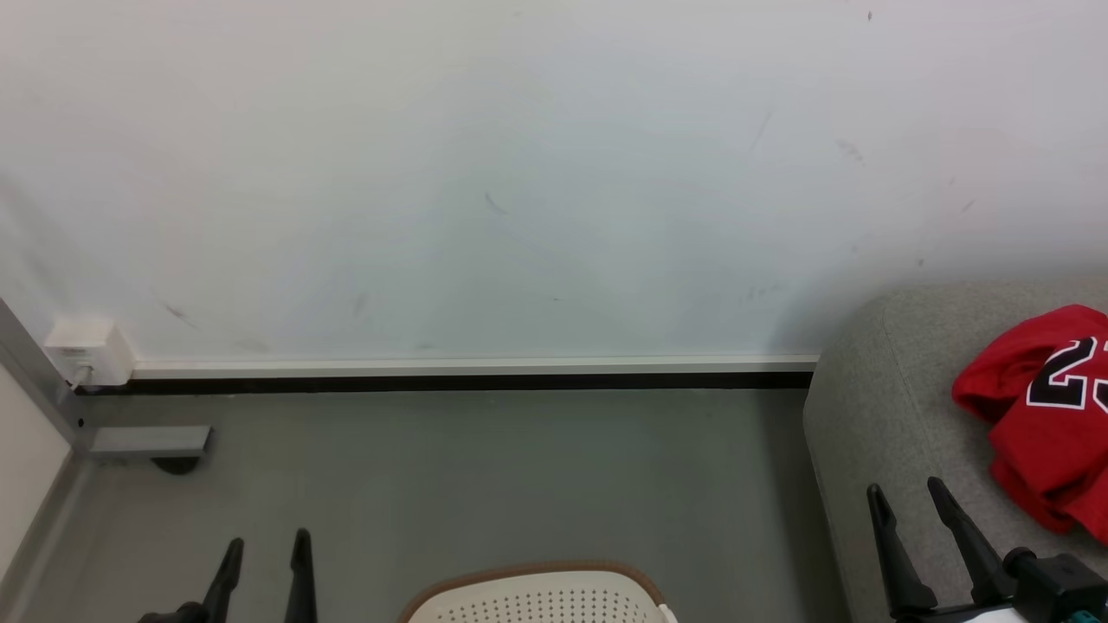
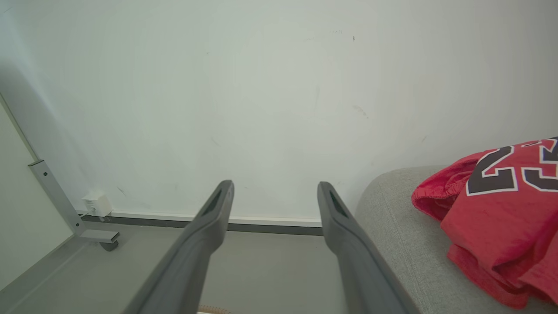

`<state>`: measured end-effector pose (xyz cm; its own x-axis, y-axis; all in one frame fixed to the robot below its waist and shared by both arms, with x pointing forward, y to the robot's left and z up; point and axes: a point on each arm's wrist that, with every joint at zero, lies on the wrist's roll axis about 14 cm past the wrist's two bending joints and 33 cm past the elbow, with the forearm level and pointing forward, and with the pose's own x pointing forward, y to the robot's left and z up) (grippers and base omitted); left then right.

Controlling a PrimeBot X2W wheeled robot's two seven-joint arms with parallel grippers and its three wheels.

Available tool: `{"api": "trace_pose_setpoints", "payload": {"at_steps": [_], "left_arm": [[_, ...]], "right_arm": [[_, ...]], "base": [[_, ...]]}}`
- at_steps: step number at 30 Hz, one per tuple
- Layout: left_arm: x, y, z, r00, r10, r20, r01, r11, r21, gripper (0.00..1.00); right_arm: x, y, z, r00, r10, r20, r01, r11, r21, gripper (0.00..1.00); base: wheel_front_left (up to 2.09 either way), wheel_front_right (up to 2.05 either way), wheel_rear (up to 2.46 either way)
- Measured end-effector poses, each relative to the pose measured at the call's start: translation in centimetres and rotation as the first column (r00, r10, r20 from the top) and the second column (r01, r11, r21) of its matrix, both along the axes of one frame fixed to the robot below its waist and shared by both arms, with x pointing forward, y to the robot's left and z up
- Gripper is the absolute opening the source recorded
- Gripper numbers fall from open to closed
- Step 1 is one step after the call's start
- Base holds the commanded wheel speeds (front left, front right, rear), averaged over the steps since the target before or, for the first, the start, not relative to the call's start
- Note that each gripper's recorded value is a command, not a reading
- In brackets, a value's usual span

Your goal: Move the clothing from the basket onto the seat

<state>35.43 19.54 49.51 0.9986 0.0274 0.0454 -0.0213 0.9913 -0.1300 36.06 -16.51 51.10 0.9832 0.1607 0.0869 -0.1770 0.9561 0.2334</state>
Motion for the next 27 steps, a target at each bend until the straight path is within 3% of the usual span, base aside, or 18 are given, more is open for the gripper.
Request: {"api": "trace_pose_setpoints", "payload": {"at_steps": [2, 3, 9, 17, 27], "left_arm": [[0.0, 0.0, 0.0, 1.0, 0.0, 0.0, 0.0, 1.0, 0.0, 1.0], [0.0, 0.0, -0.1, 1.0, -0.001, -0.003, 0.001, 1.0, -0.001, 0.0], [-0.9, -0.1, -2.5, 0.996, 0.006, -0.084, -0.008, 1.0, -0.028, 0.0], [-0.6, 0.5, -2.9, 0.993, 0.029, -0.117, -0.049, 0.983, -0.174, 0.0], [-0.1, 0.8, -2.2, 0.993, 0.048, -0.11, -0.082, 0.938, -0.337, 0.0]], "right_arm": [[0.0, 0.0, 0.0, 1.0, 0.001, 0.0, -0.001, 1.0, 0.001, 1.0], [-0.1, 0.0, -0.1, 1.0, 0.001, -0.004, -0.001, 1.0, 0.001, 0.0], [-1.1, 0.3, -2.7, 0.996, -0.004, -0.09, 0.006, 1.0, 0.029, 0.0], [-0.8, -0.7, -2.9, 0.99, -0.037, -0.133, 0.058, 0.986, 0.156, 0.0], [-0.4, -1.4, -2.9, 0.984, -0.059, -0.17, 0.109, 0.948, 0.299, 0.0]], "base": [[0.0, 0.0, 0.0], [0.0, 0.0, 0.0], [0.0, 0.0, 0.0], [0.0, 0.0, 0.0], [0.0, 0.0, 0.0]]}}
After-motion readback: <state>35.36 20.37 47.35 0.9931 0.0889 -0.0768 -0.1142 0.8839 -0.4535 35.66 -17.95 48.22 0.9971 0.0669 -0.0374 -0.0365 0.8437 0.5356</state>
